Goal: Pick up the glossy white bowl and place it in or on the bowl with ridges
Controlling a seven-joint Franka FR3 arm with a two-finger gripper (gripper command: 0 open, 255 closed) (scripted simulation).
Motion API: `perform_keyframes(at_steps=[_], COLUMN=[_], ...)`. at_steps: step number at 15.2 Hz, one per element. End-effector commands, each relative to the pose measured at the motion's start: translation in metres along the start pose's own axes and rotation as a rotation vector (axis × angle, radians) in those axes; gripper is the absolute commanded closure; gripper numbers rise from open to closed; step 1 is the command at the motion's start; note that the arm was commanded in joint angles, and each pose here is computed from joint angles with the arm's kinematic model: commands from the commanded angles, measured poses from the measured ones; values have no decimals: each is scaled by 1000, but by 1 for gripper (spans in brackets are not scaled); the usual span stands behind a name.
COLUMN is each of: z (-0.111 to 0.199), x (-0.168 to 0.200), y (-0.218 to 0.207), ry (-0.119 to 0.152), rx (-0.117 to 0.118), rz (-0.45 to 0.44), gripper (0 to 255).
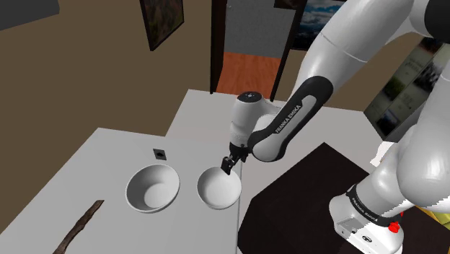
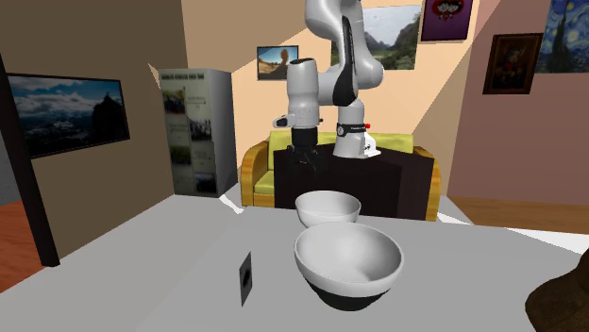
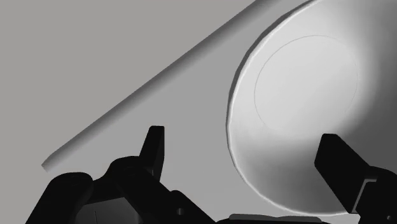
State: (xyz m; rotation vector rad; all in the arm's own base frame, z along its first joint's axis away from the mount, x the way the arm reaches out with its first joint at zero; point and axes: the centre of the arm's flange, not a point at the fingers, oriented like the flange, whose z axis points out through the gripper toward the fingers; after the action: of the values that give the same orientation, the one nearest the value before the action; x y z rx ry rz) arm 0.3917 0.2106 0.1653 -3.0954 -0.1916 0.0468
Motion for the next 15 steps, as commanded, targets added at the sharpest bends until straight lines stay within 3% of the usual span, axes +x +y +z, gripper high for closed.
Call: perform_keyframes(at_steps=[1,5,13,14,15], z=[11,30,30,30,30], x=[0,0,0,0,0], y=[0,0,0,0,0], ry=[1,1,1,1,1], rx=[0,0,0,0,0], rz=[0,0,0,0,0], gripper=[0,0,0,255,255])
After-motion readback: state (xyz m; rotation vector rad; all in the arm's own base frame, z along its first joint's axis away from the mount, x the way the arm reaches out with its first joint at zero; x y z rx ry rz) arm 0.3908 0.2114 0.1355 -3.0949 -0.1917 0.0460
